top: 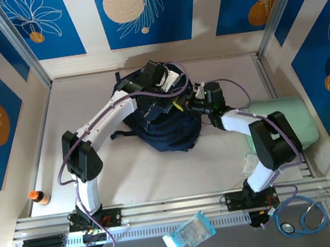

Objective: Pack books, pencil case, and school supplies into a backpack

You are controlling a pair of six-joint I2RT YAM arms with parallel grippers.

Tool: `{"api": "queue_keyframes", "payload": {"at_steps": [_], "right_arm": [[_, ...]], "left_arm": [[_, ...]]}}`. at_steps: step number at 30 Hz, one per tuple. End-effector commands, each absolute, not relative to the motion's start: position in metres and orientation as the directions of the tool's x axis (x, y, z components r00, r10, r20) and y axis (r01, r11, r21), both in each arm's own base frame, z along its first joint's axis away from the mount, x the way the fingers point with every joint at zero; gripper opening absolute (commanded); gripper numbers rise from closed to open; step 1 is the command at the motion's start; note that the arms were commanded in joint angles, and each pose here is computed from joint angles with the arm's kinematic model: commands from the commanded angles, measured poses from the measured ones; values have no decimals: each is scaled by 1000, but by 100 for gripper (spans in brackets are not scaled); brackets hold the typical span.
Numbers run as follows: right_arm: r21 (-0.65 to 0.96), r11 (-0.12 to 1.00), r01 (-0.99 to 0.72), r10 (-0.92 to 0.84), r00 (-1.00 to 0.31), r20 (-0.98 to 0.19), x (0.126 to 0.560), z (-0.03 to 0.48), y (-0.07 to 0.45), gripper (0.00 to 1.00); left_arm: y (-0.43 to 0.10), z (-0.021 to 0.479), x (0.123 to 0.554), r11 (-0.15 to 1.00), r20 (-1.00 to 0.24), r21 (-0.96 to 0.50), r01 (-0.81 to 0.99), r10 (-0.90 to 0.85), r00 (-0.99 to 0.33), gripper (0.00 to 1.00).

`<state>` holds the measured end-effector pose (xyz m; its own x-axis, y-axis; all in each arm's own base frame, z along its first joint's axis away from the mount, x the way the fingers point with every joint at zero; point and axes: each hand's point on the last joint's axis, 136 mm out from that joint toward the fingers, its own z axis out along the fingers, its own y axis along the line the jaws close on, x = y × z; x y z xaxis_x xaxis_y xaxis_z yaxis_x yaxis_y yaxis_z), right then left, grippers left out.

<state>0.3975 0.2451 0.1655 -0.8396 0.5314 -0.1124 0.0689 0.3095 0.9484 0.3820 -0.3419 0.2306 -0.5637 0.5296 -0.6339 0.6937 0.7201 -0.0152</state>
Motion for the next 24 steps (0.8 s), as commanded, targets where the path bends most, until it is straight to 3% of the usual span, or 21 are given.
{"api": "queue_keyframes", "payload": {"at_steps": [1, 8, 13, 17, 19, 22, 24], "right_arm": [[923, 339, 183, 577, -815, -50, 408, 148, 247, 8], [887, 378, 264, 566, -824, 4, 407, 138, 247, 29], [898, 370, 238, 576, -817, -21, 377, 157, 215, 41], [829, 495, 259, 590, -801, -103, 343, 144, 176, 50], [801, 529, 281, 602, -789, -120, 327, 134, 153, 56], [763, 563, 316, 618, -774, -135, 307, 122, 129, 63], [747, 589, 308, 608, -778, -159, 299, 122, 122, 67]], "left_arm": [[-354, 266, 389, 710, -711, -63, 701, 461, -531, 5], [-353, 265, 389, 714, -705, -76, 696, 456, -544, 6], [-354, 261, 390, 717, -698, -100, 690, 444, -562, 6], [-352, 256, 391, 719, -691, -89, 689, 454, -562, 7], [-348, 246, 391, 731, -676, -75, 678, 463, -574, 16], [-344, 232, 383, 737, -656, -105, 667, 453, -604, 46], [-344, 229, 373, 727, -649, -151, 669, 438, -622, 59]]}}
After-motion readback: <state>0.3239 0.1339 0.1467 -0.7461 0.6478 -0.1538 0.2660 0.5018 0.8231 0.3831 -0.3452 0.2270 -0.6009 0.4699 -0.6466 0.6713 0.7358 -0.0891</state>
